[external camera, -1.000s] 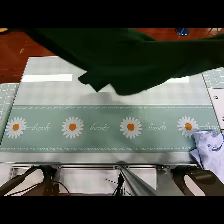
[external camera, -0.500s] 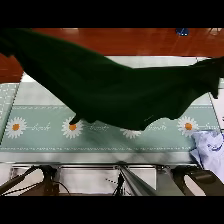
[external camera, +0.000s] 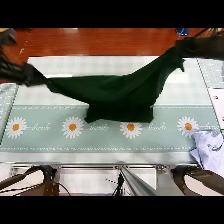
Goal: Fold the shirts.
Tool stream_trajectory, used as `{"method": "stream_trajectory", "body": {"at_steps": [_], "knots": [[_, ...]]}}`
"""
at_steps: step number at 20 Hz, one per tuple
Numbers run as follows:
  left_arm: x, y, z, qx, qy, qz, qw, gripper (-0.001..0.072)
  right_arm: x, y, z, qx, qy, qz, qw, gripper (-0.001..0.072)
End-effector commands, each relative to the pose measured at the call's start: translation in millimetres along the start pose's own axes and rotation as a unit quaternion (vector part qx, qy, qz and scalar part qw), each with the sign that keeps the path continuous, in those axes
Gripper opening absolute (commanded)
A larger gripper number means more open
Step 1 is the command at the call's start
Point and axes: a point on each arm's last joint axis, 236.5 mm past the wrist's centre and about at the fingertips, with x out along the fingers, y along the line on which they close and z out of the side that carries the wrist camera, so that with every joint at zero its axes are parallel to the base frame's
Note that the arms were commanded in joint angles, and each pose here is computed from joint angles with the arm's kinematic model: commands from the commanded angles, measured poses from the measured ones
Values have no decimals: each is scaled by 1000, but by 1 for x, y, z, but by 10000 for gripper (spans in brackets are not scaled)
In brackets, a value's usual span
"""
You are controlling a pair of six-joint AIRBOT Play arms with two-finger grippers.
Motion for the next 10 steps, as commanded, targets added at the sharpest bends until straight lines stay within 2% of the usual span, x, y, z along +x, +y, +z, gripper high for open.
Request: {"method": "stream_trajectory", "body": {"at_steps": [1,4,5,7,8,10], "knots": [[51,20,-52,-35,88,-40,995,28,71,-15,-28,28,34,-9,999,22],[70,28,-85,-57,124,-61,989,29,96,-21,-57,33,80,-15,996,24],[74,29,-93,-64,132,-65,987,29,95,-23,-57,28,79,-18,996,65],[78,31,-102,-70,142,-71,985,29,81,-28,-51,4,78,-34,996,384],[79,31,-104,-71,144,-72,984,29,69,-33,-51,-21,84,-45,995,432],[80,31,-105,-72,145,-73,984,29,36,-57,-64,-75,132,-97,984,433]]}}
